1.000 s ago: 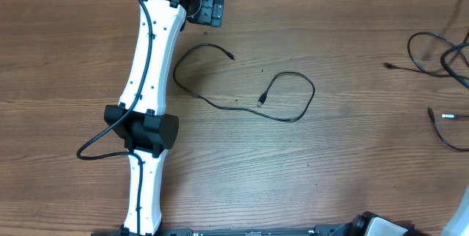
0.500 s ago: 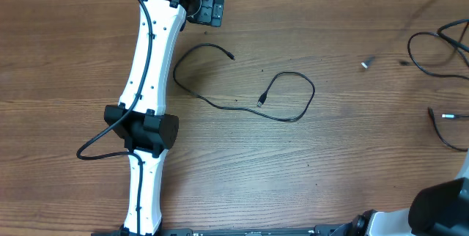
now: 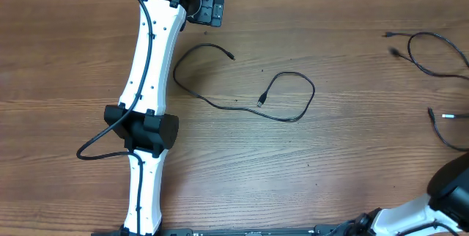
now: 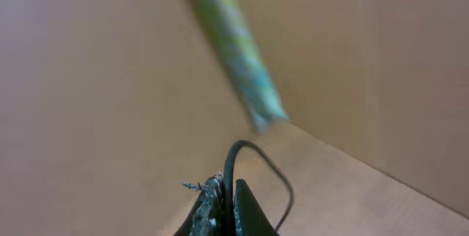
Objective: Untangle cables
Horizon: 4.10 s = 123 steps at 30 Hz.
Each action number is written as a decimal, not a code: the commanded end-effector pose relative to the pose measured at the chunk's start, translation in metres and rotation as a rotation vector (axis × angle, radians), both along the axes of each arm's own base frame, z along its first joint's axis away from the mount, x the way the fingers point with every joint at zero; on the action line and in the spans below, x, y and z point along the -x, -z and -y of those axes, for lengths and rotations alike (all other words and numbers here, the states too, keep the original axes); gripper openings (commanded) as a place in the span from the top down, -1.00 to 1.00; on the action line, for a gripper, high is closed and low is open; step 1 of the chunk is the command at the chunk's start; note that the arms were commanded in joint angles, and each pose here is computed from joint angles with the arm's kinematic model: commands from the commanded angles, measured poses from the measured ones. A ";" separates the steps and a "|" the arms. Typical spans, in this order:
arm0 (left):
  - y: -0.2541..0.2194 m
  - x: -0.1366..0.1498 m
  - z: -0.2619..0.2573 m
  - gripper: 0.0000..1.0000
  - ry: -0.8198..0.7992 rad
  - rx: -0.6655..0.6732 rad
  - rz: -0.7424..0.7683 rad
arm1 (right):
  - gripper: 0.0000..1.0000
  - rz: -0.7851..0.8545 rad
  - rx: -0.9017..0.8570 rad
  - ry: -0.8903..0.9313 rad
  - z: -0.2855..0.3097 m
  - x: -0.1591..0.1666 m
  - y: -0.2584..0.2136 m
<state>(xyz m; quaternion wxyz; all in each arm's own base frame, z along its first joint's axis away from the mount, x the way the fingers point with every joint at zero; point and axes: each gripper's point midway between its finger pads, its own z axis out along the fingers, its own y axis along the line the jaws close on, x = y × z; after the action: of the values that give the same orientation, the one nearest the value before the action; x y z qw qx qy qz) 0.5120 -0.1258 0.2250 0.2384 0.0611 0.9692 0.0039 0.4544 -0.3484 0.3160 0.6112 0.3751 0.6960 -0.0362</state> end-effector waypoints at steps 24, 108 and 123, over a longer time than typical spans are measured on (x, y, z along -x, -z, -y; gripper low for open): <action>-0.002 0.001 0.007 -0.99 0.006 0.015 0.006 | -1.00 0.045 -0.312 -0.487 -0.062 -0.001 0.025; -0.002 0.001 0.007 -1.00 0.006 0.015 0.006 | 0.22 -0.834 0.721 -2.138 -0.631 0.128 0.317; -0.002 0.001 0.007 -0.99 0.006 0.015 0.006 | 0.92 -0.947 0.782 -2.007 -0.613 0.115 0.323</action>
<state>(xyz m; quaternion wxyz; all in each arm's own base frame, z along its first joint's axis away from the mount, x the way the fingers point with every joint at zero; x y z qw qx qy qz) 0.5119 -0.1258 0.2250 0.2382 0.0611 0.9693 0.0039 0.3336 0.2775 0.0018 0.1315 -0.6146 0.7626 0.1532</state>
